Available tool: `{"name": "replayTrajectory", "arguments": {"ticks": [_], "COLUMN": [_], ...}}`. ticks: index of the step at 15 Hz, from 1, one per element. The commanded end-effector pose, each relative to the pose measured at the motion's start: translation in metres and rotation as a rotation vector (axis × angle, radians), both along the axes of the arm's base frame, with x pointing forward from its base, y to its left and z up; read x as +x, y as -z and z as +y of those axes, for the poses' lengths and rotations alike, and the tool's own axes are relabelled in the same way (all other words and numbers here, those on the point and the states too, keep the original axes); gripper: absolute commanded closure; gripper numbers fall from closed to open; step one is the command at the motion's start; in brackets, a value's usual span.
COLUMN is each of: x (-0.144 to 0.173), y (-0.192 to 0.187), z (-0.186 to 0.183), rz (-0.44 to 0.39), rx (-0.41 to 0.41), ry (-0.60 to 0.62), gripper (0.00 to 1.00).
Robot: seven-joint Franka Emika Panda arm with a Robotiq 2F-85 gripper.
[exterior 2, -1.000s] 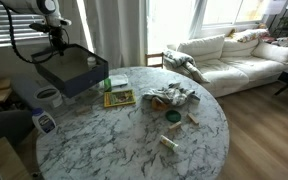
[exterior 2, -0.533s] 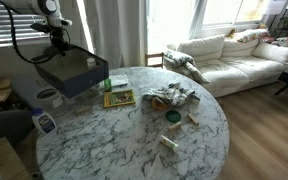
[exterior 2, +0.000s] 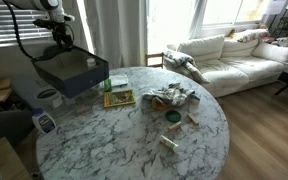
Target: Pick up the white and orange bottle and put it in the shoe box, pick up the yellow bottle with a foil top from the table and put it in the shoe box, pick up the shoe box and put it on top of the crisper drawer
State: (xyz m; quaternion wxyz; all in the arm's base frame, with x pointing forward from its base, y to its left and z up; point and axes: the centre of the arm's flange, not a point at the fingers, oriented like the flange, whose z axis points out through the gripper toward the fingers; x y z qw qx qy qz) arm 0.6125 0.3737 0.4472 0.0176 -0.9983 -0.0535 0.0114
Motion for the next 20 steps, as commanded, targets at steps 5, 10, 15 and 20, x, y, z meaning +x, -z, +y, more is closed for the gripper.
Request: {"name": "replayTrajectory", "arguments": {"ticks": [5,10,15,20], "x": [0.005,-0.008,-0.024,-0.039], "y": [-0.074,-0.111,-0.133,-0.145], "z": [-0.055,-0.115,-0.164,-0.212], "rz": [0.008,0.013,0.053,0.063], "rx": [0.059,0.15,0.189,0.168], "ry": [-0.201,-0.427,-0.46,-0.346], "gripper": [0.0,0.0,0.0,0.0]}}
